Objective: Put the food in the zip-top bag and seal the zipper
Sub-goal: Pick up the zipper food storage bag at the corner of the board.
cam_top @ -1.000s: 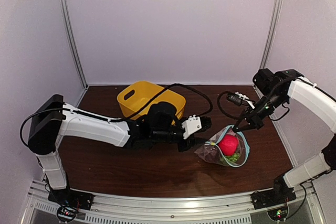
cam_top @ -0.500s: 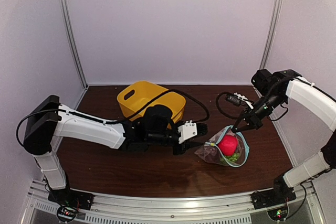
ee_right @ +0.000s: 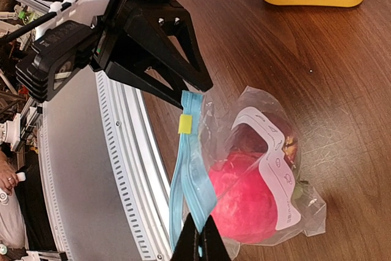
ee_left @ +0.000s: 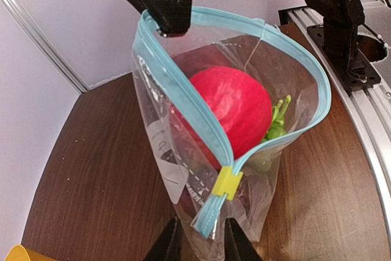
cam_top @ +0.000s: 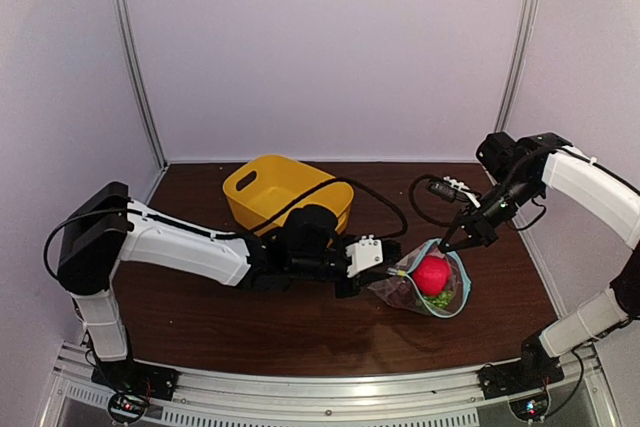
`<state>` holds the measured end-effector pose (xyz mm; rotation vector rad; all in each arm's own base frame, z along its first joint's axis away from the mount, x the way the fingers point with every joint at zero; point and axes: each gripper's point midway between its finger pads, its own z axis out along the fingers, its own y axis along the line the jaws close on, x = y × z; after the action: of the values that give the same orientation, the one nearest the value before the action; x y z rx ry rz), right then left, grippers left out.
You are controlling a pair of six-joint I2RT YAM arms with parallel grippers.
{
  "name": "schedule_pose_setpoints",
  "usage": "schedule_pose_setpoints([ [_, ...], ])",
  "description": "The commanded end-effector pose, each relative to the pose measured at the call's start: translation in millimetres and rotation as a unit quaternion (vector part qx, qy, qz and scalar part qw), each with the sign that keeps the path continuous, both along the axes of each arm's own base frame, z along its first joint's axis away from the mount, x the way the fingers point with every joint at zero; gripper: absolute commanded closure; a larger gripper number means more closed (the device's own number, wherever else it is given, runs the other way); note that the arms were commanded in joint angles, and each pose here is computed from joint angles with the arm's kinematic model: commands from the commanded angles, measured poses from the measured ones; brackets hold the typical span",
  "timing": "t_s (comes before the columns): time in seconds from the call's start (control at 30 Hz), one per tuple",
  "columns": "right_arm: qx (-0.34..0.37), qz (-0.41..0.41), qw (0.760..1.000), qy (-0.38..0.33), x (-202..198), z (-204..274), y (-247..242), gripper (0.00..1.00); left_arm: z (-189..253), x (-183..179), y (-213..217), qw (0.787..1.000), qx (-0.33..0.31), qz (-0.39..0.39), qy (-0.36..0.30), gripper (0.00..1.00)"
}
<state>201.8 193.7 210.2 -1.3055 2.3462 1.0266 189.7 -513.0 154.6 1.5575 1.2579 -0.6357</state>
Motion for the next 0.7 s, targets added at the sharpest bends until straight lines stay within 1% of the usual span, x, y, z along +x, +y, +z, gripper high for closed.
schedule_pose_setpoints([
  [0.0,0.012,0.001,1.000,0.008,-3,1,4,1.00,11,3,-10,1.000,-0.020,0.000,-0.022,0.75],
  [0.37,0.010,0.000,1.000,0.011,-3,-2,4,1.00,12,1,-17,0.999,-0.031,0.000,-0.019,0.86],
  [0.53,-0.009,-0.003,1.000,0.006,-1,-8,0,1.00,19,-2,-17,0.999,-0.039,-0.002,-0.014,0.96],
  [0.67,-0.022,0.002,1.000,0.001,-2,-9,-4,1.00,23,-6,-15,0.999,-0.035,-0.008,-0.005,0.99],
])
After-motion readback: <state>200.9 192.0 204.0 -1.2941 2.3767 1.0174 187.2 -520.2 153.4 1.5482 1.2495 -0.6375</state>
